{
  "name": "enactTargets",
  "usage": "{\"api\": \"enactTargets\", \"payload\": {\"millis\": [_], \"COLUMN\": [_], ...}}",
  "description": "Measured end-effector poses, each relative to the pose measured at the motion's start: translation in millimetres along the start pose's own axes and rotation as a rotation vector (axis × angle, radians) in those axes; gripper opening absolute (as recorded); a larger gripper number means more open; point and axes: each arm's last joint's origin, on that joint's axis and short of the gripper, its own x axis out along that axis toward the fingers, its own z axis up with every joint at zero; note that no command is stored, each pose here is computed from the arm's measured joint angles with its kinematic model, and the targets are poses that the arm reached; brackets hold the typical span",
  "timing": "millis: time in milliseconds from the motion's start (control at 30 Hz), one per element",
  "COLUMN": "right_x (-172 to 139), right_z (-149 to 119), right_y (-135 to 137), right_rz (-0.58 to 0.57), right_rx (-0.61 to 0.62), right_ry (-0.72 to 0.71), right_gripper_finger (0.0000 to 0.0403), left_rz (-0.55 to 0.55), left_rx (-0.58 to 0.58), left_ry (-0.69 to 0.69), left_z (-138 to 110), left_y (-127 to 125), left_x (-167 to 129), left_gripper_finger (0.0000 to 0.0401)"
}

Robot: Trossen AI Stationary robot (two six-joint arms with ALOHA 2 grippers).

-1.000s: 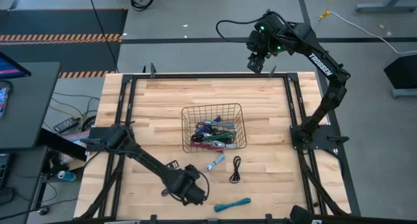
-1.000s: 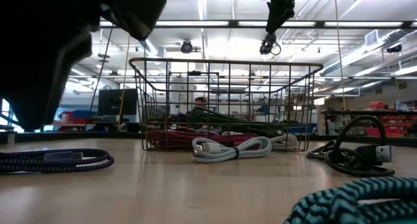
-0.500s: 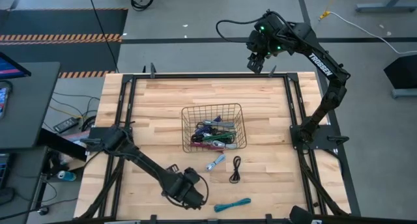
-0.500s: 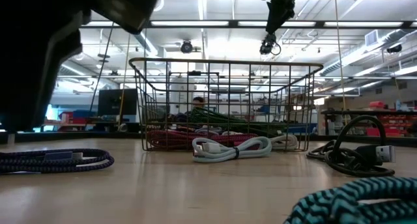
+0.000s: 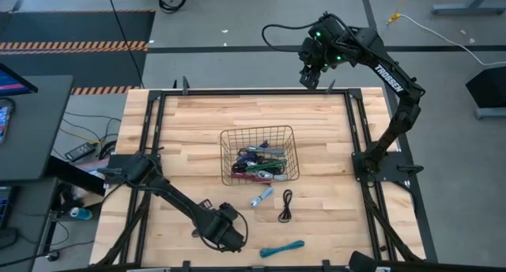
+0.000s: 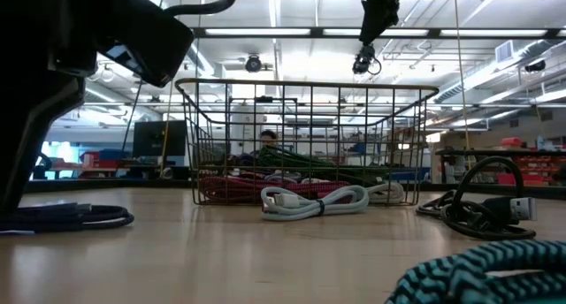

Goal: Pick and place USB-C Cables
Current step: Put the blue patterned charger cable into the gold wire basket

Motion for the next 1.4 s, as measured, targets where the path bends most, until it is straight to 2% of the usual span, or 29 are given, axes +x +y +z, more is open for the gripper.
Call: {"api": "enactTargets", "payload": {"millis": [233,633,867,1200,1400], "right_x": [-0.1,0.0,-0.1,0.0,-0.2], "right_z": [0.0,0.0,0.0,0.0,0.1], "right_y": [0.0,0.1,0.1,0.1,0.1], "right_rz": [0.000,0.003,0.002,0.002,0.002], "right_rx": [-0.003,0.008,0.037,0.058,0.060], "right_ry": [0.000,-0.001,-0.001,-0.001,-0.001], "right_gripper_finger": [0.0184,0.0184,0.0184,0.0184,0.0184], "left_rz": [0.012,0.065,0.123,0.109,-0.005], "left_rx": [-0.082,-0.047,-0.016,-0.012,-0.043], "left_ry": [0.003,-0.009,-0.094,-0.101,-0.096], "left_z": [4.4,5.2,9.7,4.4,1.2], "left_y": [2.9,8.0,11.6,8.2,0.2], "left_x": [0.2,0.0,-4.0,-5.2,6.6], "left_gripper_finger": [0.0172,0.0171,0.0171,0.0171,0.0171]}}
